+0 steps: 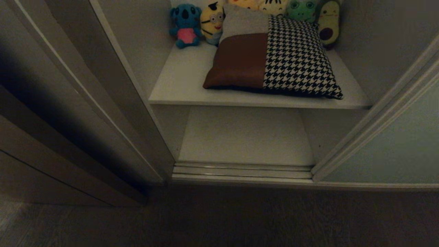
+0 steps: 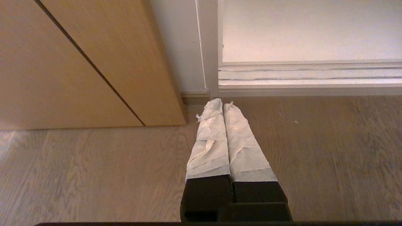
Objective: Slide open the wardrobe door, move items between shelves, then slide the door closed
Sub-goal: Close the door
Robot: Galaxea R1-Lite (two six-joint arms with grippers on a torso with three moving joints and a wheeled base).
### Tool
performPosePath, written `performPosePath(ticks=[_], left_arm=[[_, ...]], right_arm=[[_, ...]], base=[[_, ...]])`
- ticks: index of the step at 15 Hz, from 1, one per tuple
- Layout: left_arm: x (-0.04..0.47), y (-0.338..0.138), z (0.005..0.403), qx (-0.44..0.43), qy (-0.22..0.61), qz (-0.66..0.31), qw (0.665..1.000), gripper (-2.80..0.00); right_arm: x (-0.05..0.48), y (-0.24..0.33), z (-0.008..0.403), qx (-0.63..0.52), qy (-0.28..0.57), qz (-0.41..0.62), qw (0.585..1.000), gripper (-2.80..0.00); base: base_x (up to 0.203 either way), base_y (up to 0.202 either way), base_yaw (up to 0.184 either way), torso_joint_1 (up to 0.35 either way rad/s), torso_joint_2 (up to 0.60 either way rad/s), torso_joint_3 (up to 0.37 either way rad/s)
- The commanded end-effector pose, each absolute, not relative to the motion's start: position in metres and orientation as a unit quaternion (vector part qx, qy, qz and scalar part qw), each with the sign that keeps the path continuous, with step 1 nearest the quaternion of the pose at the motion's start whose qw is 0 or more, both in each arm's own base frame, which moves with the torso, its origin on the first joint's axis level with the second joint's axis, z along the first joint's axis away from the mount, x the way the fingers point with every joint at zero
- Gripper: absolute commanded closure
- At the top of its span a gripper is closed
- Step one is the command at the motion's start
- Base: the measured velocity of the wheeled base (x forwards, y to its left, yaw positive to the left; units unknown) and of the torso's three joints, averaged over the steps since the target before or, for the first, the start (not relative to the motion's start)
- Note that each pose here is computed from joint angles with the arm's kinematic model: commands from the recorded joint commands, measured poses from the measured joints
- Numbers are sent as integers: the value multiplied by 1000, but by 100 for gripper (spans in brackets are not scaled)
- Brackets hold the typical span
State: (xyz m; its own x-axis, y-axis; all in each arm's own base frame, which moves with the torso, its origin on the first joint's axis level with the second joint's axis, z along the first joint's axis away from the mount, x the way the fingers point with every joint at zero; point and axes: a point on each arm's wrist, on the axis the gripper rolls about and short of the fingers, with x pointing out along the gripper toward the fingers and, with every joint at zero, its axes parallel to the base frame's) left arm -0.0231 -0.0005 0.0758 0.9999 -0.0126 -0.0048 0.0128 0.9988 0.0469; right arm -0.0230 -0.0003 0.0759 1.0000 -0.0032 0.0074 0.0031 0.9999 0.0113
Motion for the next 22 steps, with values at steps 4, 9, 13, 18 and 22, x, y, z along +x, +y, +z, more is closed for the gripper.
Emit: performPosePath(ticks=[4,9,13,18,22], left_arm=[[-23,0,76,24,4,-6,1000,0],[-23,0,76,24,4,-6,1000,0],[-23,0,76,24,4,-6,1000,0],[-23,0,76,24,4,-6,1000,0],[-23,0,76,24,4,-6,1000,0]], right_arm=[[-23,0,75,-27,3,6,1000,0],[-23,0,75,-2,2,2,1000,0],[-23,0,74,-11,5,2,1000,0],[-23,0,74,-29,6,5,1000,0],[-23,0,75,-18,3,5,1000,0]], base=[[0,0,0,0,0,0],[0,0,0,0,0,0],[0,0,0,0,0,0],[0,0,0,0,0,0],[0,0,0,0,0,0]])
